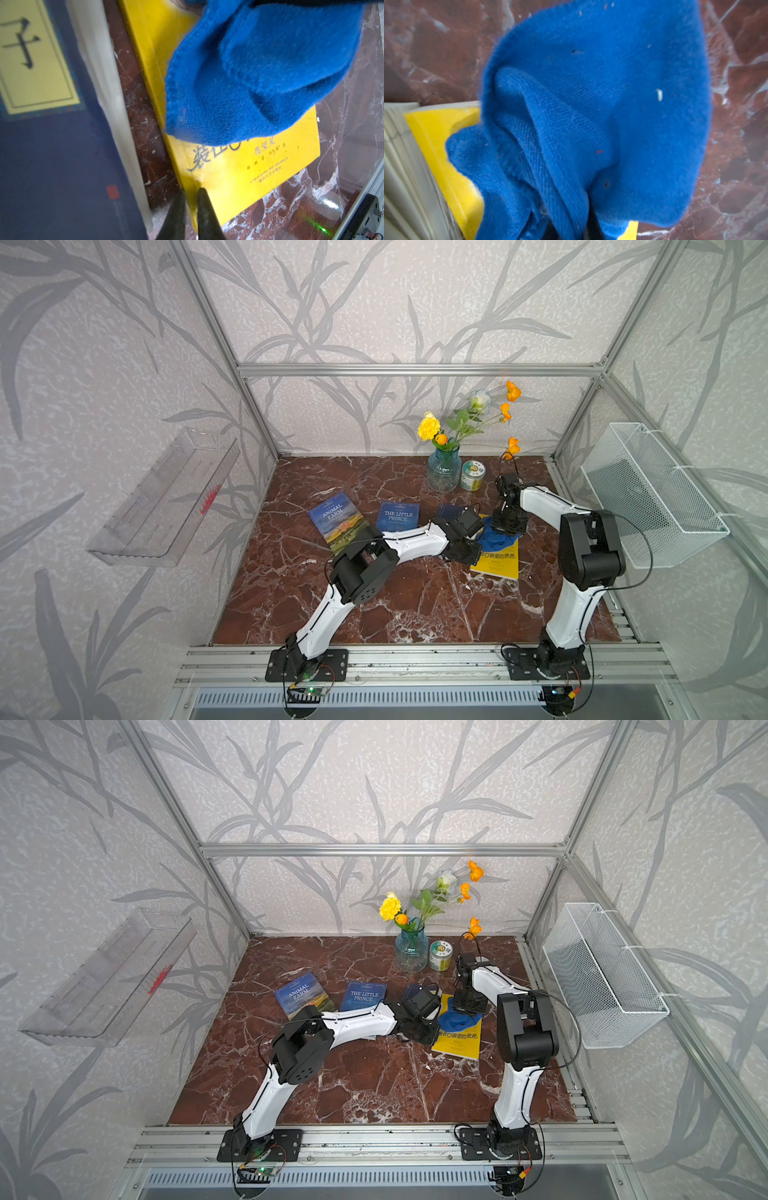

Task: Wipe the cover of the book
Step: Wipe the dirt from the cover of the book.

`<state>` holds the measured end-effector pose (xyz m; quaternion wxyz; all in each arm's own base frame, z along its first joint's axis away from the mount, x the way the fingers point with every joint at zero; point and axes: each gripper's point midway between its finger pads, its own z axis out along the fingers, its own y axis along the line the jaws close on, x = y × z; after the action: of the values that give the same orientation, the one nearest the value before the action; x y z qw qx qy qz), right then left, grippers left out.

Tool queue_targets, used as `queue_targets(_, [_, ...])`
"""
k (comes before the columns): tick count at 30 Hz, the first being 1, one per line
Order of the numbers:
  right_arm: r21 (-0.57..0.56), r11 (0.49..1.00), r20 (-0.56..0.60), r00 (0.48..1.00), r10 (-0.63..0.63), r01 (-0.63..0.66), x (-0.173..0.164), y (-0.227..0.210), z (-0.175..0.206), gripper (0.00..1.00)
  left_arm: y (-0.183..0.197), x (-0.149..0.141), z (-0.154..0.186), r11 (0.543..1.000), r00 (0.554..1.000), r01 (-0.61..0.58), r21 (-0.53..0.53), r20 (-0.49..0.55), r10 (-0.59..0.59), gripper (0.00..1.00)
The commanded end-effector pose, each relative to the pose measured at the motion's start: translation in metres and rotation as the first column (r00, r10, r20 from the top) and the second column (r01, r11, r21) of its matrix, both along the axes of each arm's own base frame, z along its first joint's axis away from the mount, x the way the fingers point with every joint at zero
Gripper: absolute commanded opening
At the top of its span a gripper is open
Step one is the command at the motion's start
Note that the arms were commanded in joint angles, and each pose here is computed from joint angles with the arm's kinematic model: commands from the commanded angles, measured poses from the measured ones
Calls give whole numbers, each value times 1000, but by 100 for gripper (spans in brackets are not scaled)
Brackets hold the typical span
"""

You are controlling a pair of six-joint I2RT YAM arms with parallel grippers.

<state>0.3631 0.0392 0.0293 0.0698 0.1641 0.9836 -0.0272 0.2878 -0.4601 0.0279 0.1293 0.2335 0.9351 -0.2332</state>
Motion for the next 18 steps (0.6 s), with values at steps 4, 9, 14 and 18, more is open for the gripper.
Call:
queue_targets(4, [24,1000,-184,983,16,-12,-115,7,-38,7,35,-29,-42,985,994,25,169,-106,-7,13])
queue_targets(9, [27,1000,-114,993,-6,9,-121,1,-27,8,34,-30,-44,986,994,26,167,-112,-7,13])
queue_targets(14, [52,997,-112,992,-50,56,-70,-12,-23,8,36,-29,-44,984,994,23,178,-105,-4,13])
queue_targets(18, [-2,998,-149,987,-62,62,-28,-25,-26,7,35,-29,-45,984,994,23,176,-105,-4,13])
